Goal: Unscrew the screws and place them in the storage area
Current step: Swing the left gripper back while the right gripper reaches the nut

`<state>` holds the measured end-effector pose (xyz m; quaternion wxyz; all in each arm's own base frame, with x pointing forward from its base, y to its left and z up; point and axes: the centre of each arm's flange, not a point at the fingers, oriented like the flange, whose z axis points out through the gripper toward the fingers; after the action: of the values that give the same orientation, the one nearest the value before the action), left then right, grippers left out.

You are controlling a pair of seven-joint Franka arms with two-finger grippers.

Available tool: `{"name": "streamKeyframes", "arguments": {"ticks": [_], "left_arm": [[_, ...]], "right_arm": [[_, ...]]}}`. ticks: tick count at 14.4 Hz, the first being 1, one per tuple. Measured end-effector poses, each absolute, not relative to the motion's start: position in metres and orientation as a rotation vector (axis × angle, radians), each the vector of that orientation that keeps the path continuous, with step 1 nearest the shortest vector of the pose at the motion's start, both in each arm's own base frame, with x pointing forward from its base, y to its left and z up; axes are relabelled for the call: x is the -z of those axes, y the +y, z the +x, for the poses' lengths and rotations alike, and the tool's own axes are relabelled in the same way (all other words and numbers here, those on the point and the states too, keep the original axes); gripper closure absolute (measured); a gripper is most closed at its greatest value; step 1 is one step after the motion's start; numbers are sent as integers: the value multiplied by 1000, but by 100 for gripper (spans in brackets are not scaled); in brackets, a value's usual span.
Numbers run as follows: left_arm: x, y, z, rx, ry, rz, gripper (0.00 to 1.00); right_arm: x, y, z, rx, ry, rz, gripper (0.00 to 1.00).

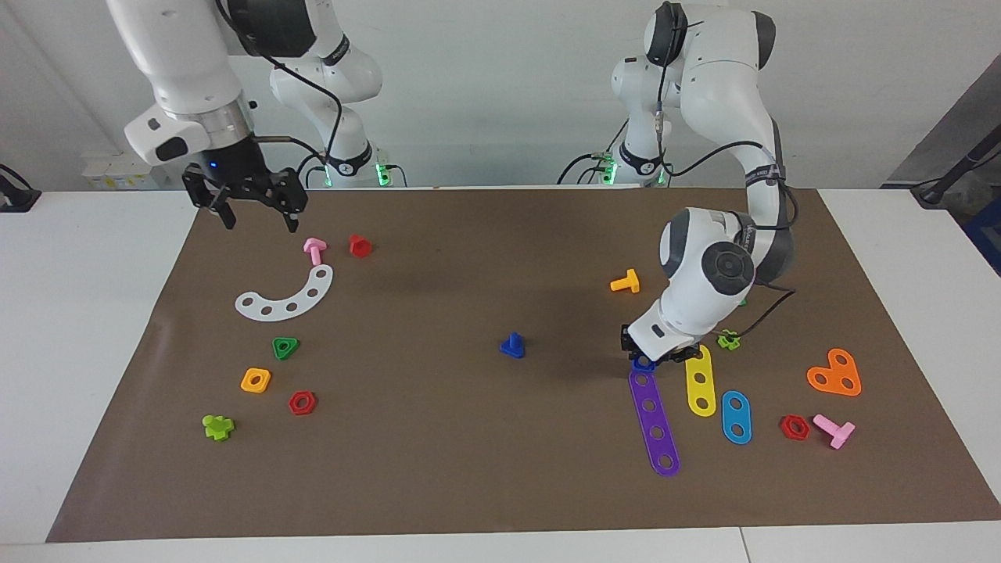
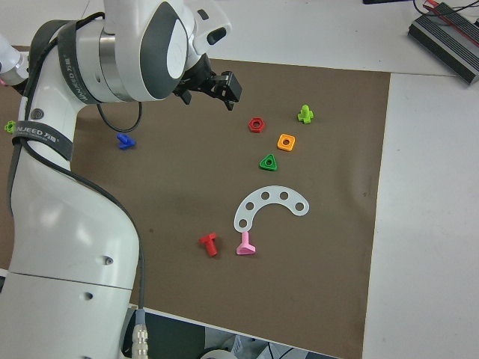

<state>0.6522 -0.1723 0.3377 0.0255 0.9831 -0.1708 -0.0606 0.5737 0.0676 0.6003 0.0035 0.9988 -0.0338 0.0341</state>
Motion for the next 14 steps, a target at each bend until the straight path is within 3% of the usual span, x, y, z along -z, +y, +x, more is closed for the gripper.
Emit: {"name": "streamKeyframes", "arguments": {"ticks": [4, 7, 12, 14], "left_arm": [[-331, -154, 625, 251, -591, 3023, 52], [-330, -153, 616, 229, -614, 3019, 49], [-362, -128, 623, 126, -567, 3035, 0], [-393, -107, 625, 52, -519, 3046, 0]], "right_arm": [[-525, 187, 608, -180, -164, 3184, 0], [-460, 286, 608, -226, -242, 3199, 0], [-385, 364, 596, -250, -186, 3211, 1], [-357, 377, 595, -250, -156, 3209, 3]]}}
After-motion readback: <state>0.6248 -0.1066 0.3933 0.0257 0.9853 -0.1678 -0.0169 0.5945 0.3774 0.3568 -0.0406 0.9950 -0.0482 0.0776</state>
